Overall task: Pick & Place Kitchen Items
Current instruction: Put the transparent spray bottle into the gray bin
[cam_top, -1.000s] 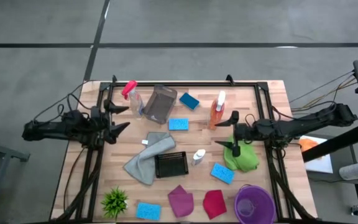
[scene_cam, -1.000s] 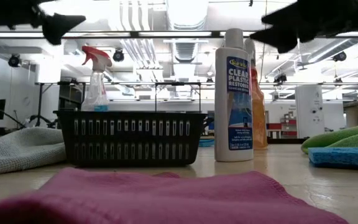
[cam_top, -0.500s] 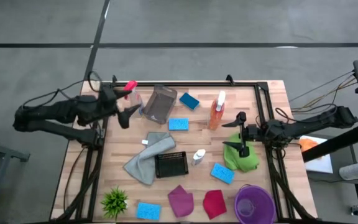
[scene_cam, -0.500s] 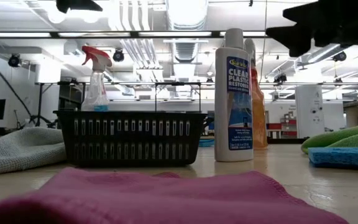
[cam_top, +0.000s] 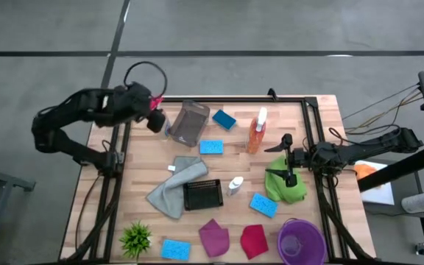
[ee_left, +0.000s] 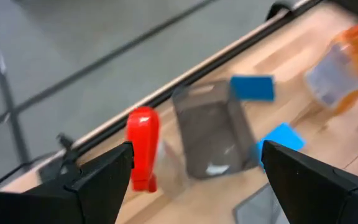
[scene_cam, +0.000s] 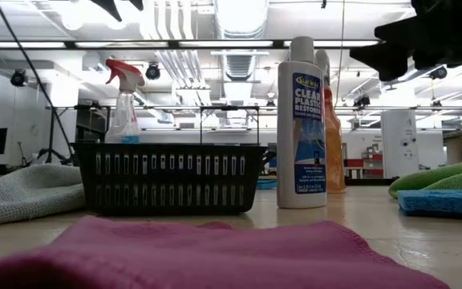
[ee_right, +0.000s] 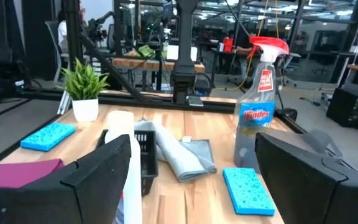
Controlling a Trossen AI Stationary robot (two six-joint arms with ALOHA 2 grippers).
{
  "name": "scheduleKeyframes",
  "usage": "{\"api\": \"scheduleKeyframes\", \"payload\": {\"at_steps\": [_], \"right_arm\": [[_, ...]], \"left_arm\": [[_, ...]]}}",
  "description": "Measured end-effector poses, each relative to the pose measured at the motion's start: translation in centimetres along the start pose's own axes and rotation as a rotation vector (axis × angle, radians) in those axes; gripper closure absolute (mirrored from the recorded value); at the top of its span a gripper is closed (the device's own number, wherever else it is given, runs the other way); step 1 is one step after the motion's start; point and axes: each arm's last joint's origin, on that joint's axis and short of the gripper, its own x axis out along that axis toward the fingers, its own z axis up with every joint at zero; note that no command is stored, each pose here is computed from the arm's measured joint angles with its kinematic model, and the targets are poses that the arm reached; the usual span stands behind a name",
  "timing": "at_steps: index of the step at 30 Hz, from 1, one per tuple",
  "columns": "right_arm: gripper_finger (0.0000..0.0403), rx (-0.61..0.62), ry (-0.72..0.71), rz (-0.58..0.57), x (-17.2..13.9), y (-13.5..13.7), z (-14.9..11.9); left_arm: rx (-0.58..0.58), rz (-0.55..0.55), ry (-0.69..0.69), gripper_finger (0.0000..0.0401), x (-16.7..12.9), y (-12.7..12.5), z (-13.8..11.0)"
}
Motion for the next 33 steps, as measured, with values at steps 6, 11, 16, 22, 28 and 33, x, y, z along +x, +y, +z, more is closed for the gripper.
{"api": "scheduleKeyframes", "payload": {"at_steps": [6,11,16,22,28,33], "right_arm": [[0.0064,0.014,0.019,0.004,0.1,0.0,-0.2],[0.0064,0.029,0.027,0.006,0.2,0.1,-0.3],[0.0064,0.032,0.029,0.006,0.2,0.1,-0.3],[0.0064,0.039,0.034,0.007,0.2,0.1,-0.3],[0.0064,0.053,0.046,0.006,0.3,0.1,-0.5],[0.0064,0.054,0.053,0.006,0.4,0.1,-0.5]], "left_arm": [[-0.037,0.109,0.127,0.0043,2.6,1.0,1.3],[-0.078,0.161,0.173,0.0043,4.1,2.6,2.2],[-0.128,0.102,0.251,0.0043,5.3,3.9,2.7],[-0.167,0.036,0.335,0.0043,7.3,4.3,3.0],[-0.152,0.058,0.424,0.0044,9.9,4.2,2.7],[-0.136,0.067,0.451,0.0044,11.0,3.9,2.7]]}}
